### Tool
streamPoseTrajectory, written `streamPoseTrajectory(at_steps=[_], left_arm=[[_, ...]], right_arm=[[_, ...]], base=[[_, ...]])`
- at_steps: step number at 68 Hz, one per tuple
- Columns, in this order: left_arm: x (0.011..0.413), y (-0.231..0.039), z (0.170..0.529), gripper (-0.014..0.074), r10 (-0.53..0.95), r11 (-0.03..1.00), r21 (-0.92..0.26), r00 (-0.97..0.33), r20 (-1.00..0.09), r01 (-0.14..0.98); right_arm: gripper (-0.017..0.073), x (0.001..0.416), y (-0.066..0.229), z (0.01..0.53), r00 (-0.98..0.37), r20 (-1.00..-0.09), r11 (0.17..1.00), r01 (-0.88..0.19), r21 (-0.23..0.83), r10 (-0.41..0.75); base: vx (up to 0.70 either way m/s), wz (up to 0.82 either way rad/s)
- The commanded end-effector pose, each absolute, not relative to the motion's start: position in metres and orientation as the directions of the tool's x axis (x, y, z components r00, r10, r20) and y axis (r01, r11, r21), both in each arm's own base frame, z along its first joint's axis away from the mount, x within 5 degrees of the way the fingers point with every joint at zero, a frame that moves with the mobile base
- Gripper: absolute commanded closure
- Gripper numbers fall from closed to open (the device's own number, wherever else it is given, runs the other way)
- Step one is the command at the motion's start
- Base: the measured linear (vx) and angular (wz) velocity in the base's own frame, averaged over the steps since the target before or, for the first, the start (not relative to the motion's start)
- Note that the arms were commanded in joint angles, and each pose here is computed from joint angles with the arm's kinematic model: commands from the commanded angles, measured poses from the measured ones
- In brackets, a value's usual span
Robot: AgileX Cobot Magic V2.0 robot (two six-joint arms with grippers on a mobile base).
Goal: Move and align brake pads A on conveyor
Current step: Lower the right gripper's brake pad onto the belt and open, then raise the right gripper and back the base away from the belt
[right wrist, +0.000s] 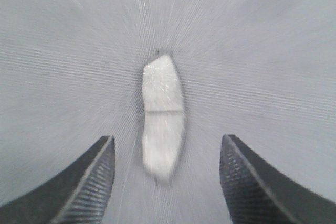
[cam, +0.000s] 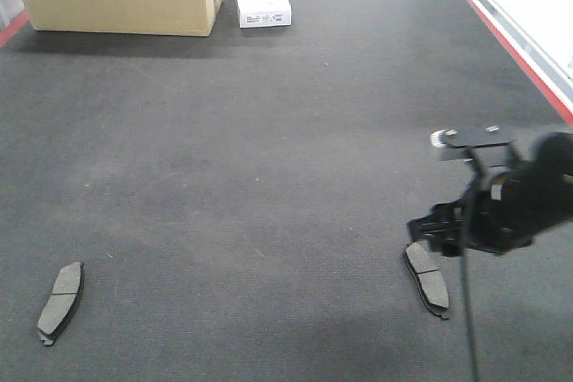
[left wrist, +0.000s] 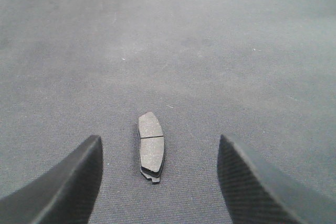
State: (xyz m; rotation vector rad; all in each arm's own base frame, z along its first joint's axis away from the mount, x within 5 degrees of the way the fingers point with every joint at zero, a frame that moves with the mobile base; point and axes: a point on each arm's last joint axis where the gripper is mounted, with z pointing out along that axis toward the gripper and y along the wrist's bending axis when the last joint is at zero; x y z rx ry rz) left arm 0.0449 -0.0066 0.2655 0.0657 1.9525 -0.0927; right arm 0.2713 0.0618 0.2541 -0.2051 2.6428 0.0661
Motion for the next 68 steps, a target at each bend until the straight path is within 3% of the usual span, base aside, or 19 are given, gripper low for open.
streamPoseTrajectory(at_steps=[1, 16, 34, 46, 68], left_arm=[[0.047, -0.007, 0.280, 0.0134, -0.011, 0.995, -0.039, -0.285, -0.958, 0.094], [0.047, -0.007, 0.280, 0.0134, -0.011, 0.995, -0.039, -0.285, -0.958, 0.094], [0.047, -0.007, 0.280, 0.0134, -0.011, 0.995, -0.039, -0.285, -0.958, 0.094], [0.047, -0.007, 0.280, 0.0134, -0.011, 0.995, -0.039, -0.285, -0.958, 0.094], [0.047, -0.007, 0.280, 0.0134, -0.011, 0.995, -0.039, -0.285, -0.958, 0.094]], right_arm=[[0.0148, 0.247, 0.055, 0.290, -0.757, -0.642, 0.986, -0.168, 0.012, -0.121], [0.0148, 0.178, 0.040, 0.313, -0.604, -0.792, 0.984, -0.178, 0.027, -0.087], [0.0148, 0.095, 0.021, 0.319, -0.297, -0.953, 0.977, -0.212, 0.000, -0.064], [0.0148, 0.059, 0.012, 0.314, -0.141, -0.990, 0.977, -0.213, 0.006, -0.025], [0.0148, 0.055, 0.012, 0.314, -0.047, -0.999, 0.976, -0.216, 0.007, -0.003]], base=[[0.00, 0.00], [0.00, 0.00], [0.00, 0.00], [0.00, 0.00], [0.00, 0.00]])
